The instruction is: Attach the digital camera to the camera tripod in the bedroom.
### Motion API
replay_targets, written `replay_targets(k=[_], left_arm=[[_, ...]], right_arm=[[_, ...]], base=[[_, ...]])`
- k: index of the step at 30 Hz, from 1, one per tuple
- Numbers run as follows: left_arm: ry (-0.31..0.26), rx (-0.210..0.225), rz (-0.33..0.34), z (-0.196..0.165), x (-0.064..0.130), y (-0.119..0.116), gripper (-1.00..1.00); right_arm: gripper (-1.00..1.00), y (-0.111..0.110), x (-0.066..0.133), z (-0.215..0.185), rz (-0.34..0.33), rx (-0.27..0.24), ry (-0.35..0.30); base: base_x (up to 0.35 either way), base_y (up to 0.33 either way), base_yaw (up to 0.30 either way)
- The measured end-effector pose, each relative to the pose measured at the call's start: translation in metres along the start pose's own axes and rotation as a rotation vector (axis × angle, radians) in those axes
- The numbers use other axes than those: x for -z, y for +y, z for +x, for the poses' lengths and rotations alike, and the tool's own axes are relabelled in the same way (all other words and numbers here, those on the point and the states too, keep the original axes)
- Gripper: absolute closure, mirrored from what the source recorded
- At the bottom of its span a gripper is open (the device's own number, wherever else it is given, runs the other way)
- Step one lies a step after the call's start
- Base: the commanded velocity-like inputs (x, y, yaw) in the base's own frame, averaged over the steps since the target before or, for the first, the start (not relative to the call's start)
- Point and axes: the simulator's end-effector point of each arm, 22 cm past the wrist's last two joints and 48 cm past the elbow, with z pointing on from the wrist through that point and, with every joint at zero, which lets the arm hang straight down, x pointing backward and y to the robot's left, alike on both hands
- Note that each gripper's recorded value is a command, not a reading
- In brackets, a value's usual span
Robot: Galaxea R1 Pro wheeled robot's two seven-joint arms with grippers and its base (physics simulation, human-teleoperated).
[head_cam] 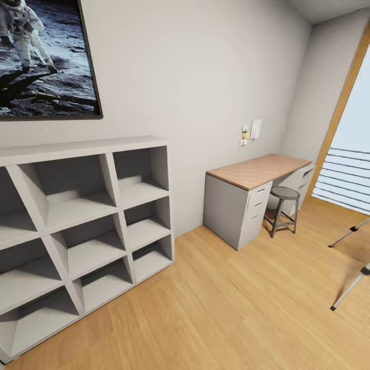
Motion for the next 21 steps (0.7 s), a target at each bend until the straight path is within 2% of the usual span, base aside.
replay_targets(k=[6,14,21], left_arm=[[0.000,0.000,0.000,0.0003,0.0000,-0.0004,-1.00],[-0.001,0.002,-0.002,0.0002,0.0000,-0.0008,-1.00],[0.000,0.001,-0.003,0.0004,0.0001,-0.0001,-1.00]], right_arm=[[-1.00,-0.0003,0.0000,-0.0001,0.001,-0.001,0.000],[-1.00,-0.0005,-0.0001,-0.0005,0.002,0.001,-0.002],[-1.00,-0.0006,0.0000,-0.0004,0.003,0.001,-0.002]], base=[[-0.023,0.008,-0.245],[-0.209,0.113,-0.244],[-0.090,0.051,-0.105]])
